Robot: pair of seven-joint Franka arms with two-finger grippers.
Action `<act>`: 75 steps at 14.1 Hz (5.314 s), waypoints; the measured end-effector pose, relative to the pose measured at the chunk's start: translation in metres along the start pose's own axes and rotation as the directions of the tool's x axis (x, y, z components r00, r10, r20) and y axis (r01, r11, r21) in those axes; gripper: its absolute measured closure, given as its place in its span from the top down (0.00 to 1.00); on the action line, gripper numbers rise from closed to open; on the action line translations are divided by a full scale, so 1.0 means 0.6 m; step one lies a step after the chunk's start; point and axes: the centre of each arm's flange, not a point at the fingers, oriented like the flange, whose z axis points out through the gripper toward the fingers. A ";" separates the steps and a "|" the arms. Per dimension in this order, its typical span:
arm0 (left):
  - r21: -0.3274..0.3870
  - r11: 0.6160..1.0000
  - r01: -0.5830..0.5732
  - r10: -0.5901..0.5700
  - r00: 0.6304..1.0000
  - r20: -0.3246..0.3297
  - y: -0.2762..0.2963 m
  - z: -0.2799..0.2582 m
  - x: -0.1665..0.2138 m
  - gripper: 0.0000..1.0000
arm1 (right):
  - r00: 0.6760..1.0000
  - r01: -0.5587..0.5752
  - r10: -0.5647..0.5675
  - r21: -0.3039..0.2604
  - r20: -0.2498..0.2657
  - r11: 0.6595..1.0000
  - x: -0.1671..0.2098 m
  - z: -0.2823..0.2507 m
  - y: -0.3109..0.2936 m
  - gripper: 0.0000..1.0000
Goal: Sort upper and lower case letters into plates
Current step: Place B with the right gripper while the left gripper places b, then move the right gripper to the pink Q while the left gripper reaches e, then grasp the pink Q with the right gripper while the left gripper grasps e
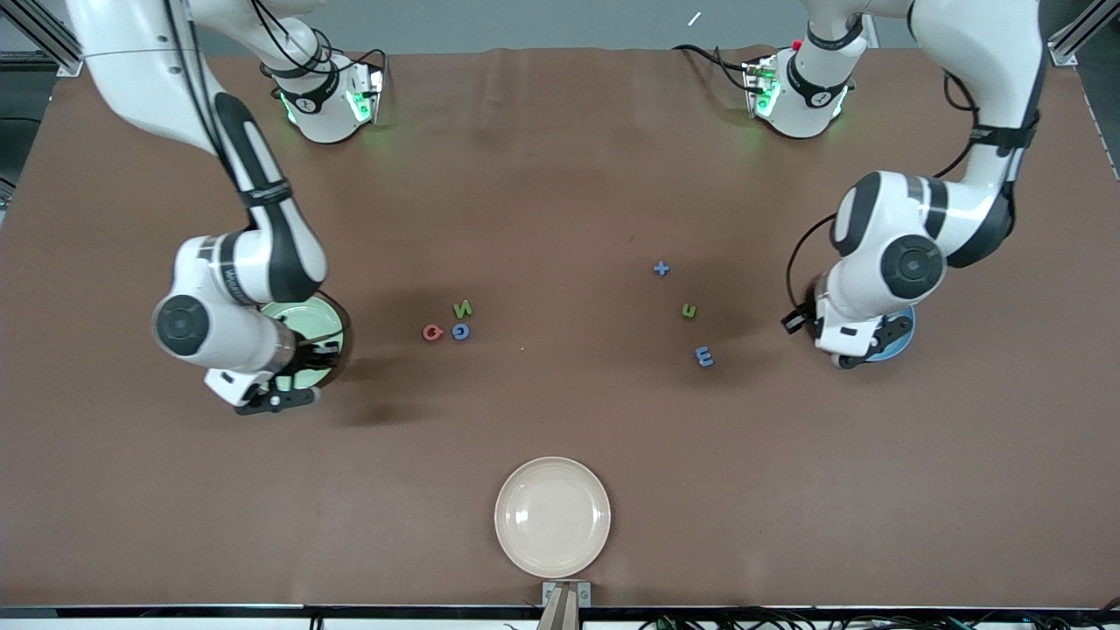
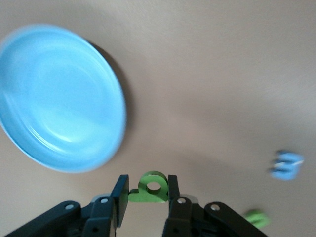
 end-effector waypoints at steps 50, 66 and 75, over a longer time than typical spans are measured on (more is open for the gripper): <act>0.029 0.824 -0.565 0.564 0.815 -0.137 -0.057 0.017 0.020 1.00 | 0.917 -0.385 0.387 0.041 -0.101 0.922 -0.058 0.076 -0.316 1.00; -0.154 0.984 0.086 -0.093 0.995 -0.040 0.283 0.112 -0.013 0.97 | 0.942 -0.293 0.294 0.030 -0.161 0.956 -0.081 0.180 -0.331 0.97; -0.120 0.991 0.054 -0.061 0.997 -0.052 0.297 0.161 -0.037 0.76 | 0.945 -0.298 0.297 0.019 -0.134 0.954 -0.089 0.178 -0.349 0.86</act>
